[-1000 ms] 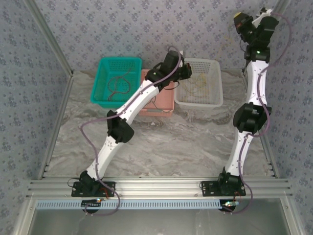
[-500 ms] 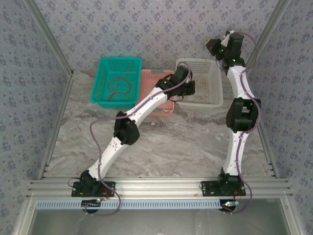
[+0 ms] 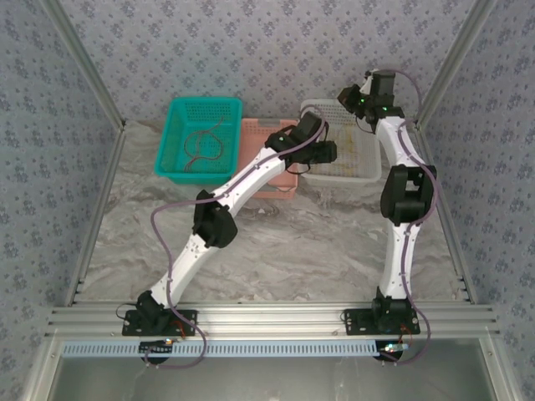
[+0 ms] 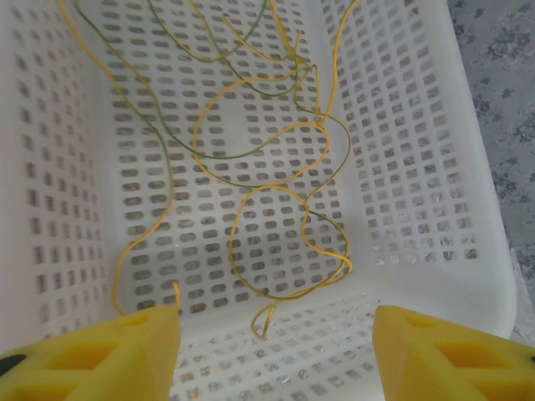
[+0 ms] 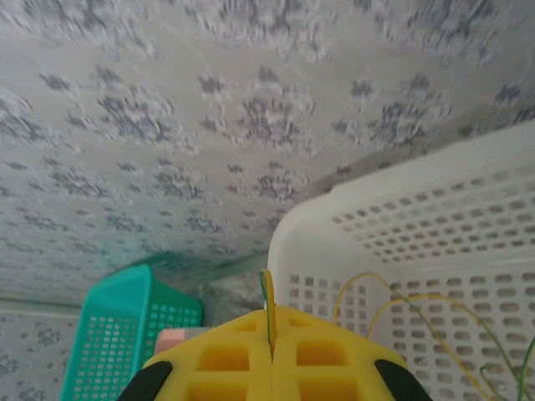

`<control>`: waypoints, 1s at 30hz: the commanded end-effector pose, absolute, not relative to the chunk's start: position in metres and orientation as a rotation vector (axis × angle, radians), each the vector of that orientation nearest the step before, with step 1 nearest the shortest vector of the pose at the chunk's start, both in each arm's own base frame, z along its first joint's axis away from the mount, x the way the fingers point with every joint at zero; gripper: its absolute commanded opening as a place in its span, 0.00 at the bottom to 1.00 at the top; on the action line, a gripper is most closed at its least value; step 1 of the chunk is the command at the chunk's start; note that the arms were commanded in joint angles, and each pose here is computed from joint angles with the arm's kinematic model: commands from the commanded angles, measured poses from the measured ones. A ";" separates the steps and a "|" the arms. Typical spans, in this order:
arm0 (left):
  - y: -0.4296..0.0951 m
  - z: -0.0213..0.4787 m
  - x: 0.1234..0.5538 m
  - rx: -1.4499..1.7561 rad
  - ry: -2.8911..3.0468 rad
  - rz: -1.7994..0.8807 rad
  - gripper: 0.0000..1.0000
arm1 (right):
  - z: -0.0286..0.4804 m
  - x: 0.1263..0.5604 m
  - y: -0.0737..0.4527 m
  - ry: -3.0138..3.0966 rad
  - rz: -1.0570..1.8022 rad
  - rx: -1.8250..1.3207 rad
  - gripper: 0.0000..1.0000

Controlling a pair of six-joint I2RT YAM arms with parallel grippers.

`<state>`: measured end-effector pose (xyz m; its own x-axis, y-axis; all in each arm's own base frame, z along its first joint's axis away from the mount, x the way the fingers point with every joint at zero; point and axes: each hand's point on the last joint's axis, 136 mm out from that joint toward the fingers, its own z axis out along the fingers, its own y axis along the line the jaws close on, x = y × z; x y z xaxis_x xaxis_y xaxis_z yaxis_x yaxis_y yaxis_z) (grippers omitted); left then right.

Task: Untangle the cables

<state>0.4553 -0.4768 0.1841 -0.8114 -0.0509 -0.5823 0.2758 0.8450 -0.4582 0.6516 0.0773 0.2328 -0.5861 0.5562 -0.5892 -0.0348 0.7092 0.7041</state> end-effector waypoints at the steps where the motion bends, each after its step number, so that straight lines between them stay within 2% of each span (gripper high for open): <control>1: -0.449 0.258 0.450 0.130 2.312 -0.665 0.63 | 0.203 0.650 0.083 2.142 0.847 0.405 0.00; 3: -0.436 0.265 0.451 0.108 2.302 -0.615 0.64 | 0.197 0.647 0.089 2.175 0.840 0.380 0.04; 8: -0.406 0.259 0.460 0.033 2.315 -0.554 0.64 | 0.196 0.628 0.090 2.235 0.718 0.334 0.37; 11: -0.392 0.261 0.464 -0.018 2.258 -0.641 0.64 | 0.209 0.618 0.081 2.215 0.651 0.343 0.47; 15: -0.358 0.262 0.461 -0.087 2.216 -0.670 0.64 | 0.232 0.600 0.070 2.195 0.574 0.349 0.52; 19: -0.324 0.270 0.439 -0.095 2.192 -0.639 0.64 | 0.260 0.570 0.056 2.126 0.500 0.360 0.55; 25: -0.239 0.265 0.392 -0.229 2.186 -0.611 0.65 | 0.296 0.487 0.038 2.040 0.408 0.384 0.59; 27: -0.205 0.260 0.371 -0.284 2.197 -0.580 0.71 | 0.293 0.452 0.030 2.050 0.363 0.410 0.61; 28: -0.187 0.254 0.359 -0.311 2.206 -0.562 0.77 | 0.288 0.433 0.024 2.062 0.334 0.431 0.68; 29: -0.170 0.248 0.347 -0.339 2.215 -0.547 0.85 | 0.287 0.415 0.019 2.065 0.306 0.446 0.98; 30: -0.156 0.246 0.336 -0.358 2.210 -0.548 0.98 | 0.277 0.397 0.013 2.082 0.271 0.467 0.99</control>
